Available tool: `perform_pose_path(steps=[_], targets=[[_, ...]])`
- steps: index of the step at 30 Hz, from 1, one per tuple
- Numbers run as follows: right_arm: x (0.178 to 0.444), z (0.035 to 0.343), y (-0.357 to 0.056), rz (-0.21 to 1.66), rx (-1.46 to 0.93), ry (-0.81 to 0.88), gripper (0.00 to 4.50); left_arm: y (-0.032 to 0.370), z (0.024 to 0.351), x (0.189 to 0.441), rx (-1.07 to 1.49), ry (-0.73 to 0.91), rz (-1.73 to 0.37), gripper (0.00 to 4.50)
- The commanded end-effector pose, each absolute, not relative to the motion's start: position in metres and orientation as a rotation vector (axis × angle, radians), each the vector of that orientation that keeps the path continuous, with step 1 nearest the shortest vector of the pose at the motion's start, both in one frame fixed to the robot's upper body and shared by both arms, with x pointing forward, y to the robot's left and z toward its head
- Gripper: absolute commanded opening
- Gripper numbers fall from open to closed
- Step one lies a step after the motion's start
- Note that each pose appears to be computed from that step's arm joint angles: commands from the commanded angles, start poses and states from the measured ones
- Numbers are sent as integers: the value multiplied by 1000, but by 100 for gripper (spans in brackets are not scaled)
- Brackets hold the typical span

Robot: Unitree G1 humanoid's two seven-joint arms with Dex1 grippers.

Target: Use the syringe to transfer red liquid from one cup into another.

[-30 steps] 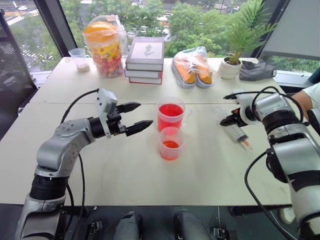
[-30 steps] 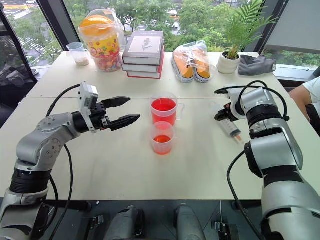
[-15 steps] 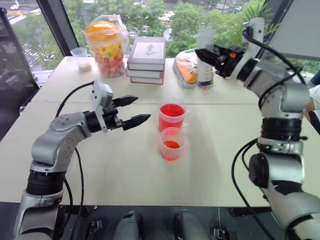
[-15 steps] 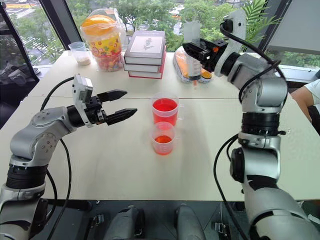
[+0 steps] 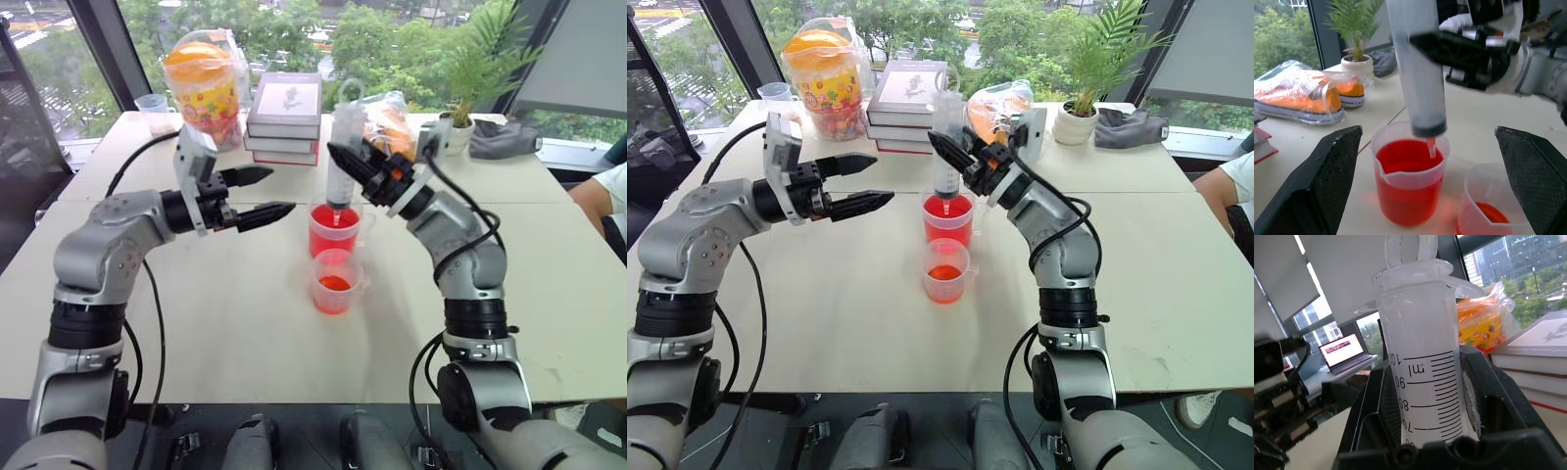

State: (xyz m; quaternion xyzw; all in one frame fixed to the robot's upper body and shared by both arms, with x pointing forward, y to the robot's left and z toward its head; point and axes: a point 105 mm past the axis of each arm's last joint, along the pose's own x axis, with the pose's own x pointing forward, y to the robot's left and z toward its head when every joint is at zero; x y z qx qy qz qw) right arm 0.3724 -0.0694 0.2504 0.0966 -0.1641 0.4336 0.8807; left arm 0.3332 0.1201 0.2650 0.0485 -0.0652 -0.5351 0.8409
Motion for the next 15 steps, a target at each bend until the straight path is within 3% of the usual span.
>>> perform_pose_path(steps=[1, 15], targets=[[370, 251, -65, 907, 167, -388, 134, 117, 280, 336, 129, -178, -1139, 450], [375, 227, -57, 902, 88, -371, 134, 84, 308, 360, 130, -259, -1193, 450]])
